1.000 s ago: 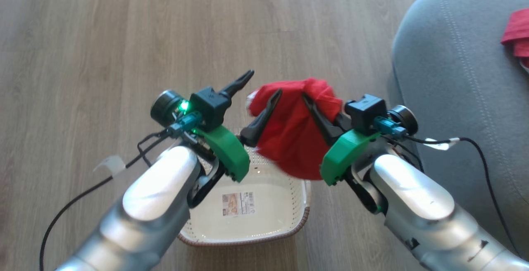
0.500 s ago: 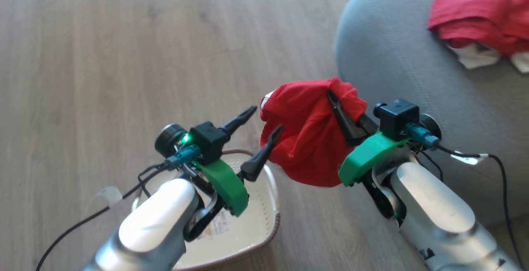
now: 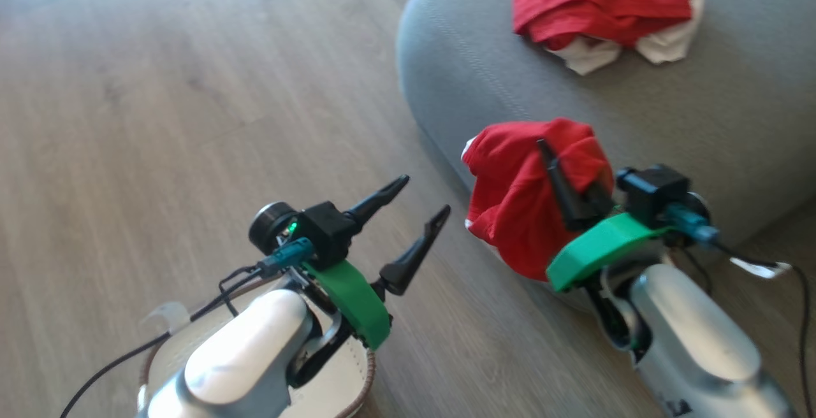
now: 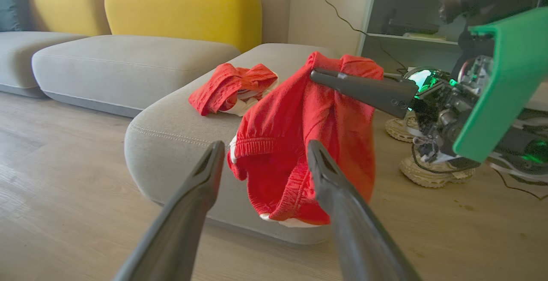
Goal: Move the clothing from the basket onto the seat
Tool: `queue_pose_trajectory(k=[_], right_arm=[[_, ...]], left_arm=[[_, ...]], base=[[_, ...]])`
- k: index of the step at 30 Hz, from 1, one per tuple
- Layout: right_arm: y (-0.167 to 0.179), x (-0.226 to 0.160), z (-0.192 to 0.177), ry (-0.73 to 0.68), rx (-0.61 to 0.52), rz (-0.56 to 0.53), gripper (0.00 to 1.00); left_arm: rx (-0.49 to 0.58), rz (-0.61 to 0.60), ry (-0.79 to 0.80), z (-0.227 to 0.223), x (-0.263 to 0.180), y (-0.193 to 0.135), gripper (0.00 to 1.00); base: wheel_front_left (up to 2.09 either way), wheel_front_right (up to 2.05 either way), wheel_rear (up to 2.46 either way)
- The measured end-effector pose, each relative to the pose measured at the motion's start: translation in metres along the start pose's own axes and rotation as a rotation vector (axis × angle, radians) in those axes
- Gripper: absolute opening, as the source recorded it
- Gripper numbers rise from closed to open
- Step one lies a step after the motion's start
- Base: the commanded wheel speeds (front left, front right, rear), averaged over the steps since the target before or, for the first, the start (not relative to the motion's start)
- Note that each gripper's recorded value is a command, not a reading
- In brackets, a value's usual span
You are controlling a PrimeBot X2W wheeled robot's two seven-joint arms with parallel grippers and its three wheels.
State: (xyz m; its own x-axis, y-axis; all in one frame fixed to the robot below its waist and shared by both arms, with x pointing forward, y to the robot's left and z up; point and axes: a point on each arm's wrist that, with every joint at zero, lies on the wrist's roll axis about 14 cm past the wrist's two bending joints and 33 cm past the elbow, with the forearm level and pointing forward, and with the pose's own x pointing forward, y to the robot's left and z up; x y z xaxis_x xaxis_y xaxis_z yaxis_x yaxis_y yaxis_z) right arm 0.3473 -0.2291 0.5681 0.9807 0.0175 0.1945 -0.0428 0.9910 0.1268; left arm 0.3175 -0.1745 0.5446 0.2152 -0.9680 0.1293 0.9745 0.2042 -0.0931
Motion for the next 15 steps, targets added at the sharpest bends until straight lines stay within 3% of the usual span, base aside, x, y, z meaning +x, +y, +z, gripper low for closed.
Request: queue_pose_trajectory(k=[6,15], right_arm=[[-0.046,-0.028,0.015,-0.05,-0.018,-0.164,0.0],[-0.072,-0.058,0.013,-0.046,-0.054,-0.287,0.0]], left_arm=[[-0.028,-0.09,0.01,-0.007,0.012,-0.022,1.0],[-0.044,-0.168,-0.004,-0.005,0.023,-0.035,1.0]], base=[[0.0,0.0,0.0],[0.0,0.0,0.0]])
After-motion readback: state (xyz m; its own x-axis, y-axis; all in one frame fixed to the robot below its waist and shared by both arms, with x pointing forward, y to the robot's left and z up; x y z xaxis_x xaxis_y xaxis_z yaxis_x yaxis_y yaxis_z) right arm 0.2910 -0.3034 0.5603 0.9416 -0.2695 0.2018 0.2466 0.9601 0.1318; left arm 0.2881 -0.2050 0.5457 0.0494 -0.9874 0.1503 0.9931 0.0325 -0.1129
